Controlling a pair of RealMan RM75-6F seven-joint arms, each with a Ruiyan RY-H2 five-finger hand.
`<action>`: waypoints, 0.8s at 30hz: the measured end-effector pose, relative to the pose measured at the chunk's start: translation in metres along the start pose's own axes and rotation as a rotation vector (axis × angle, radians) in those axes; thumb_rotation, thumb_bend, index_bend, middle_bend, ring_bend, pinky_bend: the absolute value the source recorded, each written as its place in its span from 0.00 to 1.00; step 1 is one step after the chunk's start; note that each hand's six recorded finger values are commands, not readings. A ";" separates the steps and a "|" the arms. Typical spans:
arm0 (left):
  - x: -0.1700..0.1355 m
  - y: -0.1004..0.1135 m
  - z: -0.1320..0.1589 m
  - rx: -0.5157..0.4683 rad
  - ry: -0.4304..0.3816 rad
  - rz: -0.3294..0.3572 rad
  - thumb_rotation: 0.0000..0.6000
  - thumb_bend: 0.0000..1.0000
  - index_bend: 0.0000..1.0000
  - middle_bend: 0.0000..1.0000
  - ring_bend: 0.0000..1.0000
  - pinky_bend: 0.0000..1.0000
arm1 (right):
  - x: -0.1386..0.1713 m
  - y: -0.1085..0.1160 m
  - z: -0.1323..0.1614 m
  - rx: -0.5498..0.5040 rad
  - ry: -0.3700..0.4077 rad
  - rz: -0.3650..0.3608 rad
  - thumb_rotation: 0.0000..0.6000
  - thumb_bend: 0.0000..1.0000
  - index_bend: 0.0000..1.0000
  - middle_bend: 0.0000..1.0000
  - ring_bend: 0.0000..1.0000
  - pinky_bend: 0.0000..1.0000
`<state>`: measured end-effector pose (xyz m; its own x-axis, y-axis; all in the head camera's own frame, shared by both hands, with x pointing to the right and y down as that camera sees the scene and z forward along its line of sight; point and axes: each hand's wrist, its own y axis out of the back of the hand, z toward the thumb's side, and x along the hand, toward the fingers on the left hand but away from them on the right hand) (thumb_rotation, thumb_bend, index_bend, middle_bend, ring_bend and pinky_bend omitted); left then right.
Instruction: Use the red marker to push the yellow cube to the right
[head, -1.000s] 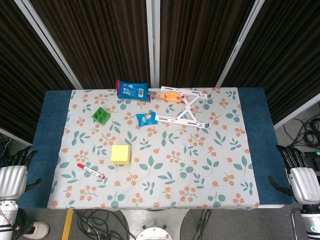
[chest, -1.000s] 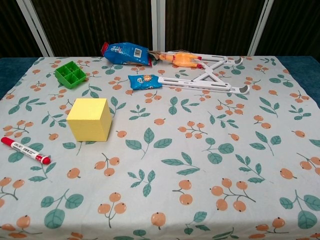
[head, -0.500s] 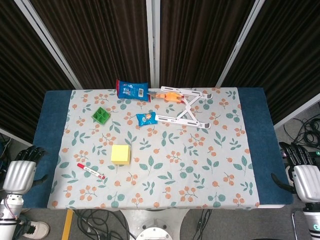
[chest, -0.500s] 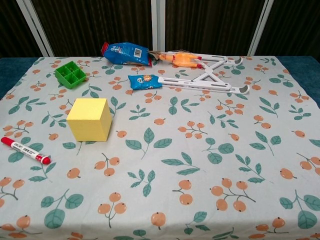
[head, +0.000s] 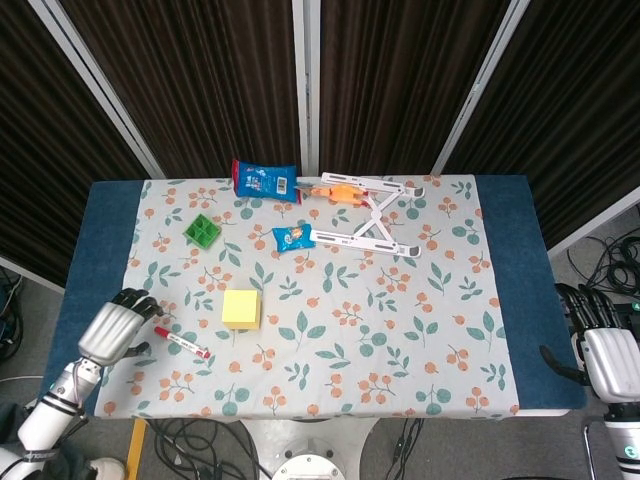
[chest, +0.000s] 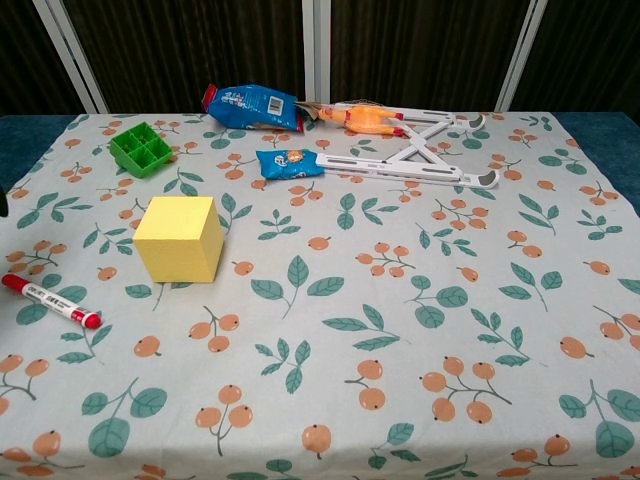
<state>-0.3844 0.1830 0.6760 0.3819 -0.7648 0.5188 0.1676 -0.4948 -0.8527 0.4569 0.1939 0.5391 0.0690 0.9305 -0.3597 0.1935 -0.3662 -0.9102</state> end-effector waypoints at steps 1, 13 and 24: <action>0.003 -0.002 0.002 0.007 -0.010 -0.012 1.00 0.20 0.44 0.43 0.25 0.25 | 0.000 0.000 -0.001 0.000 -0.002 0.001 1.00 0.17 0.01 0.10 0.00 0.00; 0.025 -0.031 0.023 0.073 -0.045 -0.167 1.00 0.24 0.46 0.43 0.25 0.25 | 0.001 -0.003 -0.004 -0.010 -0.012 0.008 1.00 0.17 0.01 0.10 0.00 0.00; 0.033 -0.041 0.035 0.132 -0.039 -0.169 1.00 0.25 0.49 0.54 0.29 0.25 | 0.003 -0.005 -0.007 -0.013 -0.021 0.013 1.00 0.17 0.01 0.10 0.00 0.00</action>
<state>-0.3472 0.1924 0.7257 0.3732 -0.6578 0.6542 0.3484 -0.5542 -0.7559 0.4634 0.1982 0.5442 0.0511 0.9254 -0.3755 0.2054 -0.3777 -0.9029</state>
